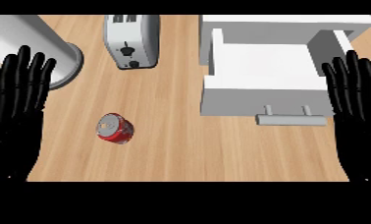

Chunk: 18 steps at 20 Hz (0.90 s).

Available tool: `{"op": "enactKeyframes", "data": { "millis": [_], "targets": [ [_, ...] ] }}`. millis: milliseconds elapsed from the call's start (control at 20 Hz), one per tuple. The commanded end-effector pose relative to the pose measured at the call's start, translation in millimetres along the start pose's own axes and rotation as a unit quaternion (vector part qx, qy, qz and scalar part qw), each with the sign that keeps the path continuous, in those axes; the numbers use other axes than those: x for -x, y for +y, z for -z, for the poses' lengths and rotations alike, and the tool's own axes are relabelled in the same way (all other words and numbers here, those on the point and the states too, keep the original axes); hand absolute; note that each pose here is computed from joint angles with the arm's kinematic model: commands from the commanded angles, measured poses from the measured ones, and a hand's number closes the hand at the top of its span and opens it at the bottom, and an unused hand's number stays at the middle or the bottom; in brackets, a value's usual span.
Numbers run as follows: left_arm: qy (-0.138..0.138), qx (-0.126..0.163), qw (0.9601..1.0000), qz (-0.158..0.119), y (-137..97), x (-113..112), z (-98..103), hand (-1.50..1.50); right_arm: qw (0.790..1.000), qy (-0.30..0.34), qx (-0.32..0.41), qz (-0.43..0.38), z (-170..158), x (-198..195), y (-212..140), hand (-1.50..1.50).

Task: Pick up the can, place it into the drawer and close the drawer

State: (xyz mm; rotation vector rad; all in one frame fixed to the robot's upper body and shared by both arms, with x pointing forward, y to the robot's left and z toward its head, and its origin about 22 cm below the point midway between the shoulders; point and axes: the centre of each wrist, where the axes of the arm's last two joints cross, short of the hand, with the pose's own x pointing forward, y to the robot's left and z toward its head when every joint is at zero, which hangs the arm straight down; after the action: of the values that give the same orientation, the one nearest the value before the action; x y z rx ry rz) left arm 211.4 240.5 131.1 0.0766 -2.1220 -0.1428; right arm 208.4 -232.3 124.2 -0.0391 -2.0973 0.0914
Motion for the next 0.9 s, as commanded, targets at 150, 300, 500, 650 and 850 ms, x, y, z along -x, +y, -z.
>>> {"op": "enactKeyframes", "data": {
  "millis": [150, 300, 500, 650, 850],
  "targets": [
    [-0.036, 0.156, 0.9811, -0.108, -17.1, 0.2, -11.3, -1.5, 1.0, -0.017, 0.012, -0.015, 10.7, -6.9, -13.1, -1.5],
    [0.134, 0.204, 0.9669, -0.073, -7.5, 19.5, -28.0, -1.5, 0.991, 0.126, 0.043, -0.017, -7.1, 17.8, -12.8, -1.5],
    [0.164, 0.218, 0.9585, -0.083, 3.2, 2.3, -41.5, -1.5, 0.986, 0.155, 0.058, -0.023, -23.3, 5.6, -14.2, -1.5],
    [0.174, 0.221, 0.9554, -0.091, 20.2, 1.6, -55.6, -1.5, 0.986, 0.158, 0.049, -0.021, -20.8, 17.9, -17.5, -1.5],
    [0.168, 0.224, 0.9558, -0.089, 19.3, -13.8, -31.7, -1.5, 0.986, 0.159, 0.052, -0.025, -30.6, 9.9, -43.7, -1.5]
  ]
}}
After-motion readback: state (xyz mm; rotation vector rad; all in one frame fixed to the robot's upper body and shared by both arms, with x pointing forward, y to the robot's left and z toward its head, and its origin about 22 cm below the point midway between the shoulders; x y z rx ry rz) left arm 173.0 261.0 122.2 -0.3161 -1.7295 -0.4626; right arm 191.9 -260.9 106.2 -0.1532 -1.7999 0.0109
